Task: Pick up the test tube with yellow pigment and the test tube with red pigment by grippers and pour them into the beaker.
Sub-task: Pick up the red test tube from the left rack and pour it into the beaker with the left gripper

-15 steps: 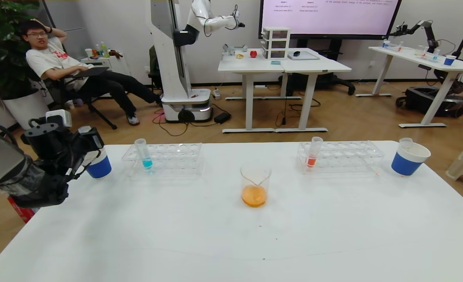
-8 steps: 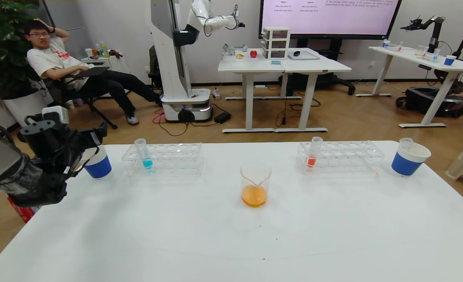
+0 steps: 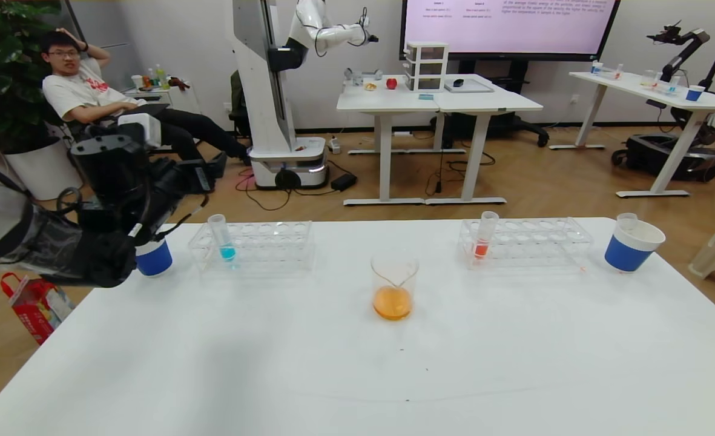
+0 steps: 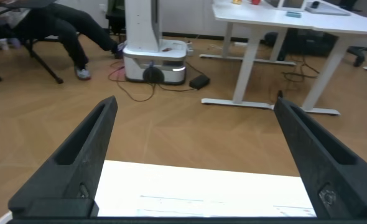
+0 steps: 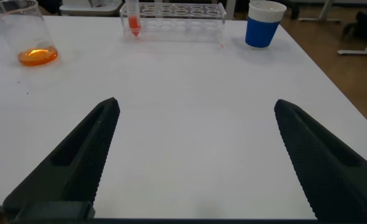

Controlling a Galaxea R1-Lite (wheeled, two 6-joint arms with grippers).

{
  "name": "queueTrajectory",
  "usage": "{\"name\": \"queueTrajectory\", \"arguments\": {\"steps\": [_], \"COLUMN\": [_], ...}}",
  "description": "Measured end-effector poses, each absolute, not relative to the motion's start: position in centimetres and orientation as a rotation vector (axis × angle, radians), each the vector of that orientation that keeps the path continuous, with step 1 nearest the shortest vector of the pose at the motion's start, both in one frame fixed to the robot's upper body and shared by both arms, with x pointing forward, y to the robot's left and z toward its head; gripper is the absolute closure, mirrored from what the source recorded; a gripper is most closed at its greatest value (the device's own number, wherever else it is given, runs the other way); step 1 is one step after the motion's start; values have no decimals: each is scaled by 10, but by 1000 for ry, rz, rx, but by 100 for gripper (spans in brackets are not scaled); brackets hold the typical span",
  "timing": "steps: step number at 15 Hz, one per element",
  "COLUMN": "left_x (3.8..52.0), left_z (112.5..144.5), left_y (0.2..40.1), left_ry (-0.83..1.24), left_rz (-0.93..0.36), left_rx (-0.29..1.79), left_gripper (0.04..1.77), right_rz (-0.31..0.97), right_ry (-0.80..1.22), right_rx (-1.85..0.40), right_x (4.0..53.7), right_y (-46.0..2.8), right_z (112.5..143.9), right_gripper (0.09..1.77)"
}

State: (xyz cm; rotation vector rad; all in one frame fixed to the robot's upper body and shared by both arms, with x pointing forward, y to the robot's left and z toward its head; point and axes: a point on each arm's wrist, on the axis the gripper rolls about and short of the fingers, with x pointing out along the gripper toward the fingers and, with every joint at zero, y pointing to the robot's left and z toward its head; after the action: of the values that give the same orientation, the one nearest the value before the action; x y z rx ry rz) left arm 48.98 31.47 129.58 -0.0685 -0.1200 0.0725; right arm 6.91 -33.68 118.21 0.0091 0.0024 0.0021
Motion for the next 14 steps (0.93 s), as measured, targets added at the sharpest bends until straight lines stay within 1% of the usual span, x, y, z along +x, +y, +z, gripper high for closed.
{"name": "queueTrajectory", "arguments": {"steps": [3, 6, 9, 14], "left_x": [465, 433, 406, 367], "left_z": [1314, 1333, 1350, 1366], "left_y": [262, 247, 260, 306], "left_ry": [-138, -171, -206, -249], "left_rz": [2, -47, -27, 93], "left_rx": [-76, -40, -11, 29], "left_gripper": [6, 6, 6, 6], "right_rz": [3, 2, 3, 3], "right_ry": [2, 2, 2, 2], "right_rx": [9, 9, 9, 9], "right_x": [69, 69, 69, 69], "right_y": [-337, -337, -337, -337], "right_z": [1182, 1182, 1182, 1182], "right_gripper": [12, 12, 12, 12]}}
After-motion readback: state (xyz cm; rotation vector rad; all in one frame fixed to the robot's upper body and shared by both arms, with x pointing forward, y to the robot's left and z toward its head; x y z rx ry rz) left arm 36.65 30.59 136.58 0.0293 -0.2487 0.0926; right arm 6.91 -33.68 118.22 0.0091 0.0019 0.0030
